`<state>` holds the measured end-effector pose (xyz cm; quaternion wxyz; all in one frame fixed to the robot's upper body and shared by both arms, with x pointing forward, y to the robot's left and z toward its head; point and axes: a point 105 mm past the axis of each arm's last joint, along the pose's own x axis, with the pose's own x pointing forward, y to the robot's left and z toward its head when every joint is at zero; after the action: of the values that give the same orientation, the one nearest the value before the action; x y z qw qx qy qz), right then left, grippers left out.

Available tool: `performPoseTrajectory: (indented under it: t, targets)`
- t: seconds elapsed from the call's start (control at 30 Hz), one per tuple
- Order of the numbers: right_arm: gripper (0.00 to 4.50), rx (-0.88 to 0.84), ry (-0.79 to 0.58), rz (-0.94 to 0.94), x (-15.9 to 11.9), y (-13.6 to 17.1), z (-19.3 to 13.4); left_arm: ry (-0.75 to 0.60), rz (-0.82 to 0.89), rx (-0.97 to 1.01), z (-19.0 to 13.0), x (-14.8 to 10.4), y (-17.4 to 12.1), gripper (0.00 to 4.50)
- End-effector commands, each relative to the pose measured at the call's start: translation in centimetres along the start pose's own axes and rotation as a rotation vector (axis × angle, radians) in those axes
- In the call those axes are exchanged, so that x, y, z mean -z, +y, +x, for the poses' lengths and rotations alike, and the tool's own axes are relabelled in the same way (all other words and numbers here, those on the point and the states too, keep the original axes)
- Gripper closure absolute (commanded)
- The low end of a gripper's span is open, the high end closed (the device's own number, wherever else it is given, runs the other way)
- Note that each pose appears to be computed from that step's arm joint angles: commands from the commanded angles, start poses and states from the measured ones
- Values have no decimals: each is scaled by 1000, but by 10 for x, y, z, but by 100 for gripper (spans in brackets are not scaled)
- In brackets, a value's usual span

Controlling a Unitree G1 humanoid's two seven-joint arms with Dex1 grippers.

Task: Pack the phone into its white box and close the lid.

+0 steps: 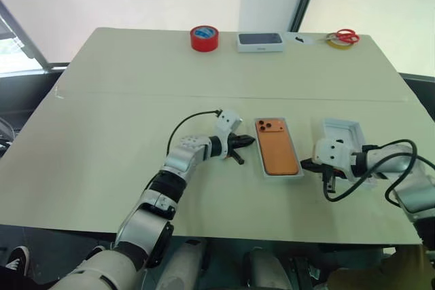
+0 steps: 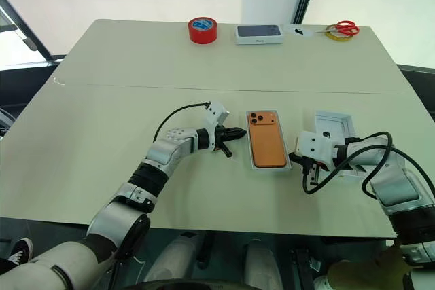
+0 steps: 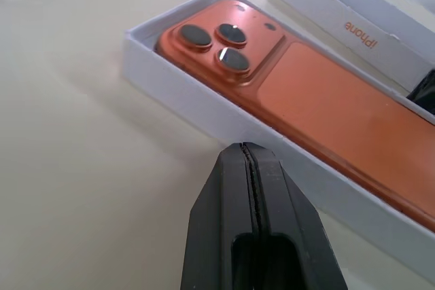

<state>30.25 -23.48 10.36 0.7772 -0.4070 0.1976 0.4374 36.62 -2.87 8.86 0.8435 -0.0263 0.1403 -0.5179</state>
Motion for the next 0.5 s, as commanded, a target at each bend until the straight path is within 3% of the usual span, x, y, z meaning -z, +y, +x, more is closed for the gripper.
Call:
performPoseTrajectory:
  t: [0.03, 0.23, 0.5]
  targets:
    - [443, 46, -15, -23, -6, -10, -10, -48, 48, 6, -1, -16, -1, 450]
    - [443, 102, 28, -39, 2, -22, -21, -93, 63, -48, -21, -27, 17, 450]
    - [443, 53, 138, -70, 29, -12, -39, -108, 139, -46, -68, -35, 28, 450]
